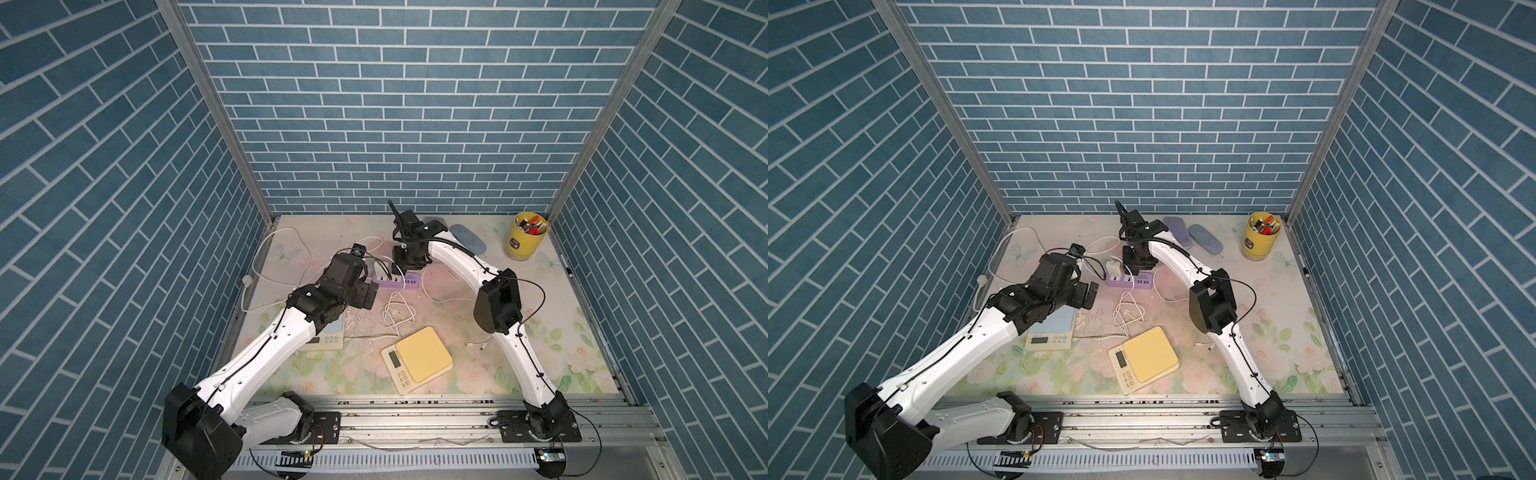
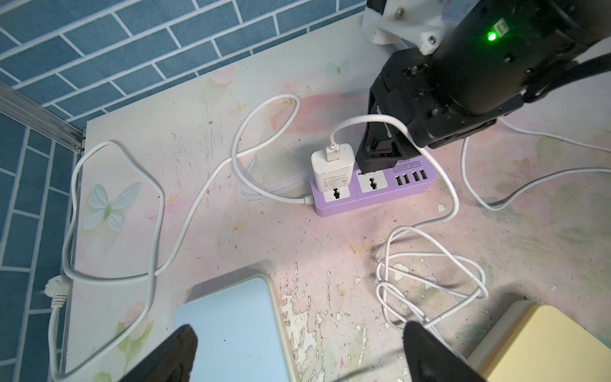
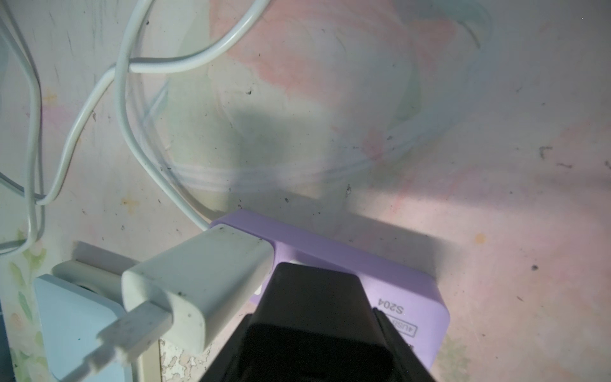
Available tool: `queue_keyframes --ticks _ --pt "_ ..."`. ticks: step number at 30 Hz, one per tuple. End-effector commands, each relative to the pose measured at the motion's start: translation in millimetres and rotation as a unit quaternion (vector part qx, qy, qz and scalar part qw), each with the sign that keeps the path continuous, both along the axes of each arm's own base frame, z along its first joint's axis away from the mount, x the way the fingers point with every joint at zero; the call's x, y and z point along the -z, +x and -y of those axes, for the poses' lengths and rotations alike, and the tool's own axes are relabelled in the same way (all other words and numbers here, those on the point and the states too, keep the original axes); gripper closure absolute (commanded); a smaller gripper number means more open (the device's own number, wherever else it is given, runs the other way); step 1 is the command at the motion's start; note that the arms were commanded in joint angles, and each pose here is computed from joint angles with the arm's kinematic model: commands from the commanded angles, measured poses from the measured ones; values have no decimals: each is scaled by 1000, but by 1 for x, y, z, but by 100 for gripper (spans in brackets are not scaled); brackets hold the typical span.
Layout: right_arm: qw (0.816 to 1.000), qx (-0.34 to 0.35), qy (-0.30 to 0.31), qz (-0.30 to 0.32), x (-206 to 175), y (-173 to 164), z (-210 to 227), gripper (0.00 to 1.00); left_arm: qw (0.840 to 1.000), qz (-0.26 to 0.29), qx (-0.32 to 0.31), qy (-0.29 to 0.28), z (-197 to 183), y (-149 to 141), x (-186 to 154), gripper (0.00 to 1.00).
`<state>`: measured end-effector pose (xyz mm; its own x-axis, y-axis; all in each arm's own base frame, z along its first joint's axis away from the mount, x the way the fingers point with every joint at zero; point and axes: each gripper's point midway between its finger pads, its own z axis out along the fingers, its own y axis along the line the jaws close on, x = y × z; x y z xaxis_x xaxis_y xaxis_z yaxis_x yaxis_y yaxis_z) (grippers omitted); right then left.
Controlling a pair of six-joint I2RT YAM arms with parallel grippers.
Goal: Charge the electronic scale
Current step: Insert the plug into the socket.
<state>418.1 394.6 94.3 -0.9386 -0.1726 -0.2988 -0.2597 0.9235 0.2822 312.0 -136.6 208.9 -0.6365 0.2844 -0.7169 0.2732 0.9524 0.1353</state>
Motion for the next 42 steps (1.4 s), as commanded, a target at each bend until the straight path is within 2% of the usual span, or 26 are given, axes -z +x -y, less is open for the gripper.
queue_keyframes --ticks 1,9,15,20,25,28,30,31,34,37,42 --pt "998 -26 -61 -15 23 -19 7 68 1000 -2 -8 6 -3 3 -3 0" --pt "995 -32 -88 -20 39 -30 9 70 1000 -12 -7 9 -1 4 2 0" --pt "985 -12 -174 3 55 -35 26 78 1000 -12 -9 11 -2 5 3 0" --pt "979 -7 -202 -4 81 -48 27 86 1000 -16 -10 12 -2 5 5 0" --pt "981 -17 -188 -50 107 -64 18 86 1000 -17 -10 12 -1 5 5 0" --pt "986 -8 -142 -91 120 -70 10 86 1000 -18 -11 13 -3 4 5 0" --pt "987 -1 -133 -94 119 -69 12 86 1000 -17 -12 14 -3 4 5 0" --pt "987 -1 -136 -90 116 -68 13 83 1000 -16 -12 15 -3 3 5 0" --pt "987 0 -144 -72 99 -64 19 64 1000 -15 -13 14 -4 3 4 0" --pt "988 3 -148 -44 76 -58 23 52 1000 -16 -13 13 -3 4 5 0" --pt "992 9 -128 5 33 -42 24 43 1000 -18 -15 14 -3 4 6 0"
